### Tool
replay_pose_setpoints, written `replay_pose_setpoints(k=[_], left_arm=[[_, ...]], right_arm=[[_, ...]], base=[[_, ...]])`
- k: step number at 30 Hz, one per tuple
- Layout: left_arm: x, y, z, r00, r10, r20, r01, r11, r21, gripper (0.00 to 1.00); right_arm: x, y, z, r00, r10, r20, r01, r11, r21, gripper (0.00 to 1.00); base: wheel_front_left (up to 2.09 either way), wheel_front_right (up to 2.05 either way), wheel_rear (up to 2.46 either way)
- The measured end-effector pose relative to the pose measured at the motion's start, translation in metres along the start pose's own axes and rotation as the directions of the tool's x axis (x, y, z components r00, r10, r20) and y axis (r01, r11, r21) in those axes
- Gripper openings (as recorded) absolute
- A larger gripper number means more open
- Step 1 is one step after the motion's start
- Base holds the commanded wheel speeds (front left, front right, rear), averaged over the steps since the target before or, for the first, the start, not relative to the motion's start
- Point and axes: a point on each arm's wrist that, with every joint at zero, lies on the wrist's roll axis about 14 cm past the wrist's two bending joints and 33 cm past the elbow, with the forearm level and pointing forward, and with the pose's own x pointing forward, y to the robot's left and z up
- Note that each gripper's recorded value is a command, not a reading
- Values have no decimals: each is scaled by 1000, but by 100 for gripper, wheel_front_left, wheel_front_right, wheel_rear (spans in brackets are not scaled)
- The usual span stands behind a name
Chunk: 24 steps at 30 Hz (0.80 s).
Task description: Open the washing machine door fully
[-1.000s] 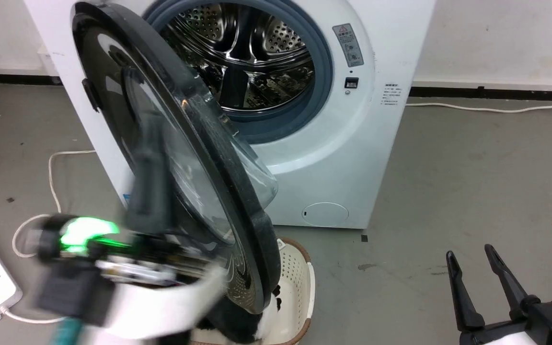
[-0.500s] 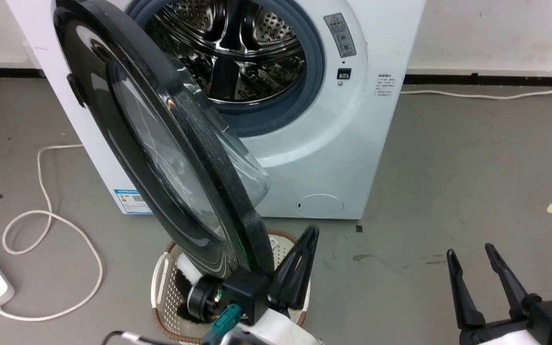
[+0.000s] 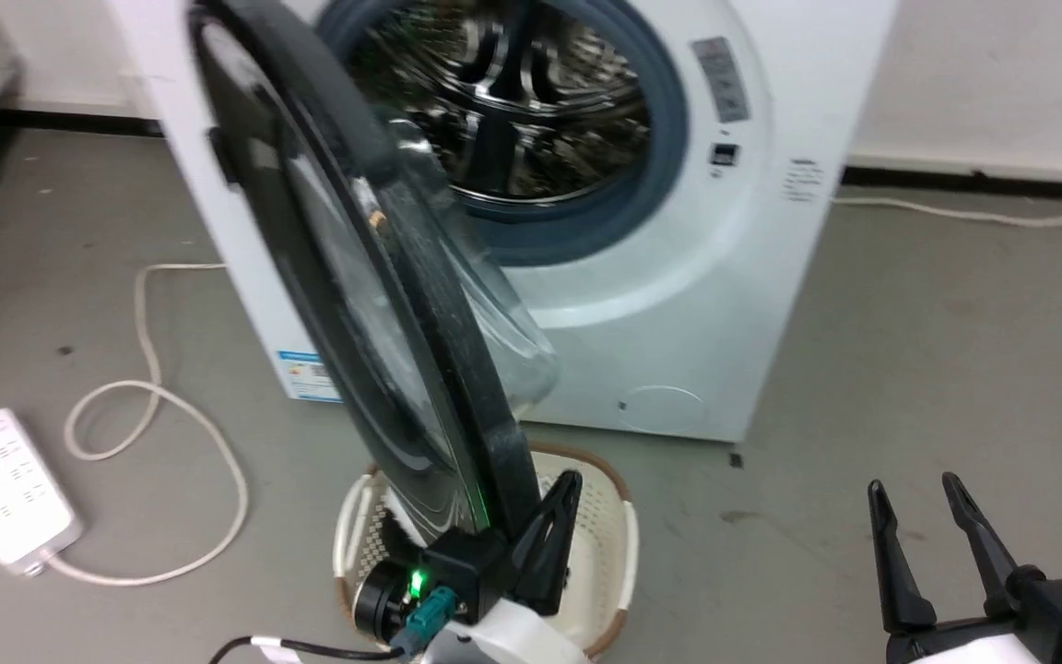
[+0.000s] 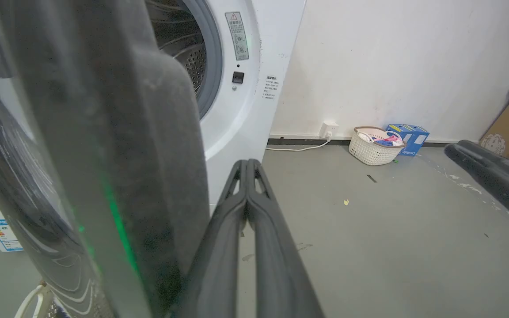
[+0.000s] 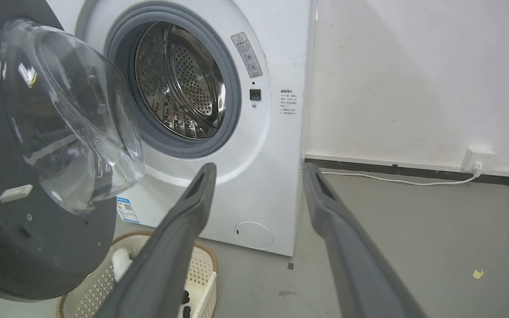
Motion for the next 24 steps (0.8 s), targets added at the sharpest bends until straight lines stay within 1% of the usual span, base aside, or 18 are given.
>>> replay_pose_setpoints(k=[8, 11, 13, 15, 17, 21, 24], left_arm=[[-34, 32, 3, 993, 118, 5, -118, 993, 10, 0], [-50, 51, 7, 982, 187, 14, -188, 982, 17, 0], [-61, 70, 12, 967, 255, 24, -255, 967, 18, 0], [-76, 96, 17, 942, 335, 31, -336, 941, 33, 0], [-93, 121, 23, 910, 413, 45, -415, 909, 48, 0], [-124, 165, 35, 835, 546, 68, -550, 833, 63, 0], [-140, 193, 39, 783, 619, 66, -623, 779, 76, 0]], right_arm=[[17, 43, -2, 991, 132, 2, -132, 991, 24, 100], [24, 62, -3, 982, 189, 3, -189, 981, 36, 100], [28, 75, -4, 974, 227, 3, -227, 973, 45, 100], [32, 90, -5, 964, 267, 1, -267, 962, 52, 100], [35, 104, -7, 952, 307, -2, -306, 950, 59, 100], [41, 126, -15, 930, 367, -17, -365, 928, 73, 100], [45, 135, -27, 918, 394, -45, -390, 918, 78, 100]], base=[[0, 0, 0], [0, 0, 0], [0, 0, 0], [0, 0, 0], [0, 0, 0], [0, 0, 0], [0, 0, 0]])
